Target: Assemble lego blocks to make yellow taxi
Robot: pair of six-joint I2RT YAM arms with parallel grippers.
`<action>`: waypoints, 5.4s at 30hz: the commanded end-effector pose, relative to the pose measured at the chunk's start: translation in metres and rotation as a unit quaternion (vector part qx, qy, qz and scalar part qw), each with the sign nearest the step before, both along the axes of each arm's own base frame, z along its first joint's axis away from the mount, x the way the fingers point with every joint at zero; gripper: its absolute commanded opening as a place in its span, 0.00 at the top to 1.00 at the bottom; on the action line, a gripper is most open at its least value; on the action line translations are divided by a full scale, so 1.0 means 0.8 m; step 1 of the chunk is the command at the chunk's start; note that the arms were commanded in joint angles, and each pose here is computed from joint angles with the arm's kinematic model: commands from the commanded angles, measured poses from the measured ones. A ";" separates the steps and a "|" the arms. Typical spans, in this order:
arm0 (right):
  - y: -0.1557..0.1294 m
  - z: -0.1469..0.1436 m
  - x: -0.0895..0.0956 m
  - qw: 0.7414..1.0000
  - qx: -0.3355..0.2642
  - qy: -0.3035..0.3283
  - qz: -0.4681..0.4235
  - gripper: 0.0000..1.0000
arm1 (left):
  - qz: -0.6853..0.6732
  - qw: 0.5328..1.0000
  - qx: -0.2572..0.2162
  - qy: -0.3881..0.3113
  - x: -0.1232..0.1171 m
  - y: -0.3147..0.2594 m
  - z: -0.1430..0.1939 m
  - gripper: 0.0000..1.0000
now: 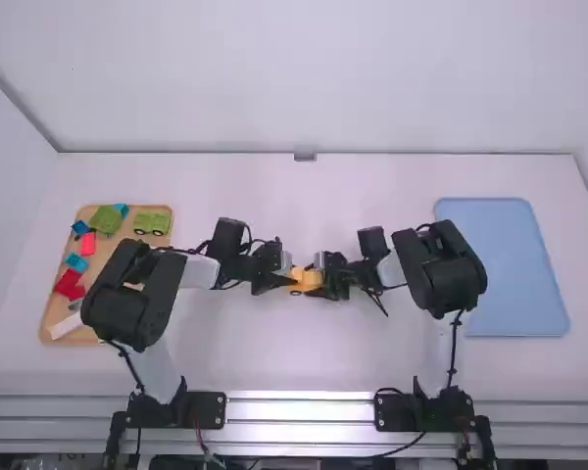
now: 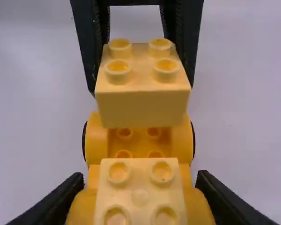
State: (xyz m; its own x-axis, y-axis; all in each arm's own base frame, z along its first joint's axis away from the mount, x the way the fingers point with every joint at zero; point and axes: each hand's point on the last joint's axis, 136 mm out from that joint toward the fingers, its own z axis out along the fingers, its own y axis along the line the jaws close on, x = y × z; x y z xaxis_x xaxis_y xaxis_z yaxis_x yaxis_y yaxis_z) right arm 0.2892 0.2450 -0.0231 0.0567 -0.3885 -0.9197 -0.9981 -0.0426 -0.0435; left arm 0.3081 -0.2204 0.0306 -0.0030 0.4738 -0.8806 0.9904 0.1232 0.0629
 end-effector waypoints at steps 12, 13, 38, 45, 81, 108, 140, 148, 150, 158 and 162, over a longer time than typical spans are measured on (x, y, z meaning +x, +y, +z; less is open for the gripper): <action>0.008 -0.002 -0.013 1.000 0.003 0.020 0.019 0.55 | -0.007 0.999 0.034 0.003 -0.008 -0.015 -0.013 0.98; 0.008 -0.003 -0.013 1.000 0.002 0.019 0.020 0.55 | -0.003 0.999 0.040 0.003 -0.006 -0.013 -0.016 0.98; 0.006 -0.004 -0.013 1.000 0.000 0.025 0.017 0.54 | -0.019 1.000 0.019 0.015 -0.016 -0.007 -0.010 0.98; 0.008 -0.003 -0.013 1.000 0.002 0.022 0.020 0.54 | -0.020 0.999 0.024 0.012 -0.016 -0.007 -0.013 0.98; 0.008 0.000 -0.020 0.999 0.011 0.031 0.027 0.54 | -0.021 0.998 0.056 0.004 -0.018 -0.015 -0.029 0.66; 0.008 0.000 -0.018 0.999 0.010 0.029 0.026 0.54 | -0.023 0.998 0.046 0.033 -0.028 -0.016 -0.028 0.76; 0.008 -0.001 -0.018 0.999 0.008 0.029 0.025 0.54 | -0.014 1.000 0.007 -0.025 -0.003 -0.016 0.045 0.52; 0.008 -0.001 -0.018 0.999 0.008 0.028 0.025 0.53 | -0.007 0.999 0.031 0.023 -0.019 -0.006 0.019 0.98; 0.008 0.000 -0.018 0.999 0.010 0.029 0.026 0.53 | -0.001 0.998 0.049 0.037 -0.023 -0.005 0.001 0.98; 0.008 0.000 -0.018 0.999 0.010 0.029 0.026 0.53 | 0.013 0.994 0.059 0.086 -0.025 -0.003 -0.041 0.98; 0.008 0.000 -0.018 0.999 0.010 0.027 0.026 0.53 | 0.009 0.991 0.077 0.112 -0.038 -0.002 -0.057 0.98</action>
